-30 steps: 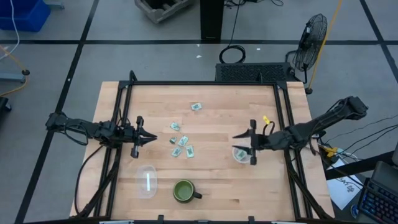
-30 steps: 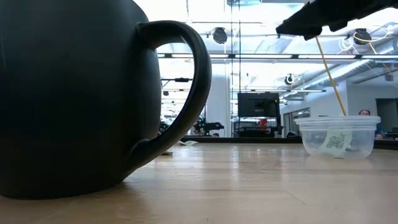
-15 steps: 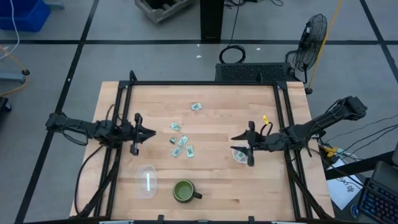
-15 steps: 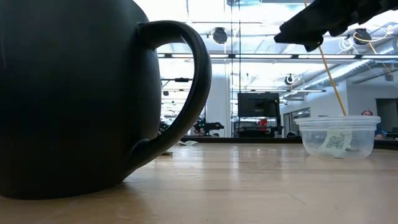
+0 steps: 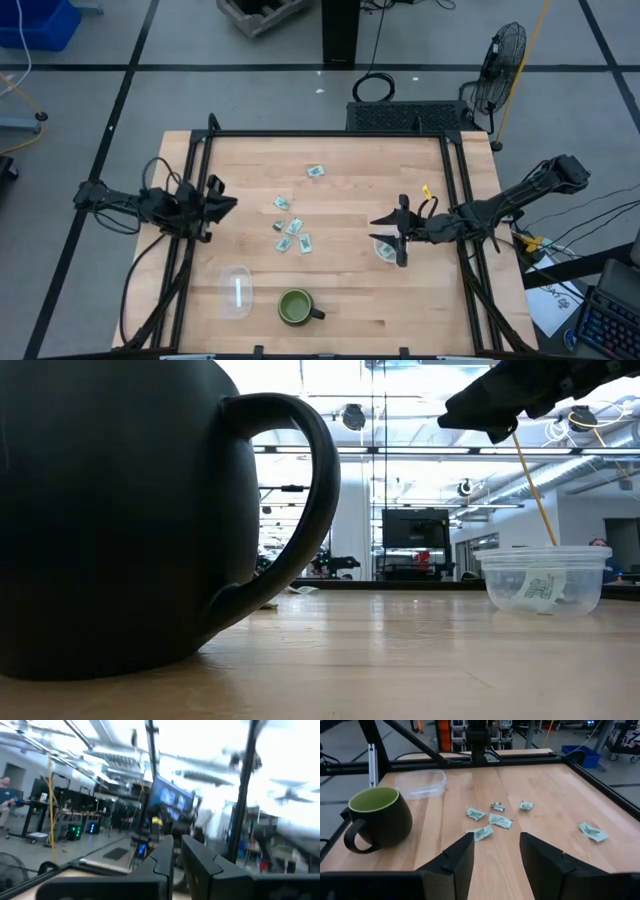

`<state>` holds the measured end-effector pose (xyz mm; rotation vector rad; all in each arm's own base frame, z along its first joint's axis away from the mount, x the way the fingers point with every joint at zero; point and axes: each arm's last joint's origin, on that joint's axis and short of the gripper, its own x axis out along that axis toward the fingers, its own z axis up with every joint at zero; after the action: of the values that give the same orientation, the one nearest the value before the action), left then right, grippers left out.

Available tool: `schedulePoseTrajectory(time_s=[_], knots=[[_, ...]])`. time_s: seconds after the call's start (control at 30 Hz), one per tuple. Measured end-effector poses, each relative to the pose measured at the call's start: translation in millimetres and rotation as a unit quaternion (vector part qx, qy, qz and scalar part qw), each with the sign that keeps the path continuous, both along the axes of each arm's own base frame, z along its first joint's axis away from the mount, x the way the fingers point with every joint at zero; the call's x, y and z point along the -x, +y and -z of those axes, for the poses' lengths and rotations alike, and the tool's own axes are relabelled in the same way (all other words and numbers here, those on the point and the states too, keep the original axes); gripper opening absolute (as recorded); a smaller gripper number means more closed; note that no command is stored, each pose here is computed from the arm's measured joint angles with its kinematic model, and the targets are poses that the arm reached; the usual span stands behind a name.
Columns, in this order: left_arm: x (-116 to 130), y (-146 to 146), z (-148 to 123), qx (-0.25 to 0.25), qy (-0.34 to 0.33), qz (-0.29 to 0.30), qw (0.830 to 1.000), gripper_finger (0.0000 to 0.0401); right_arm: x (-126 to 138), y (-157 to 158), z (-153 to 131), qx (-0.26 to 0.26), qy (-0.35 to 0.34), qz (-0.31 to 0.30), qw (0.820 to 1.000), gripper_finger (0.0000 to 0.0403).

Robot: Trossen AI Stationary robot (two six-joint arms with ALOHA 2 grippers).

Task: Pick and place Stevia / Truvia into bins
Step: Put the white stevia packet into the rectangular transparent container

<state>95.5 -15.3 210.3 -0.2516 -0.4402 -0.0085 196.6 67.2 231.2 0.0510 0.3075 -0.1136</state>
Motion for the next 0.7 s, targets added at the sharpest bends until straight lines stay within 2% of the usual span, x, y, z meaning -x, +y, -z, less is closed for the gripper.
schedulePoseTrajectory(time_s=[0.13,0.27,0.43,0.6,0.7], knots=[[-2,2,3,0.062,0.017,-0.030,0.997,0.0042,0,0,0,0.001,0.000,-0.001,1.000,0.0148],[-13,2,15,0.109,0.080,-0.051,0.990,0.0043,-1,1,3,-0.002,0.008,0.001,1.000,0.0150],[-33,-3,14,0.136,0.165,-0.049,0.976,0.0048,-2,1,19,-0.043,0.012,0.013,0.999,0.0146],[-61,-9,7,0.109,0.264,-0.072,0.956,0.0109,6,-2,45,-0.083,-0.005,0.024,0.996,0.0144],[-78,-9,6,0.110,0.326,-0.139,0.929,0.0158,13,-5,56,-0.111,-0.033,0.027,0.993,0.0144]])
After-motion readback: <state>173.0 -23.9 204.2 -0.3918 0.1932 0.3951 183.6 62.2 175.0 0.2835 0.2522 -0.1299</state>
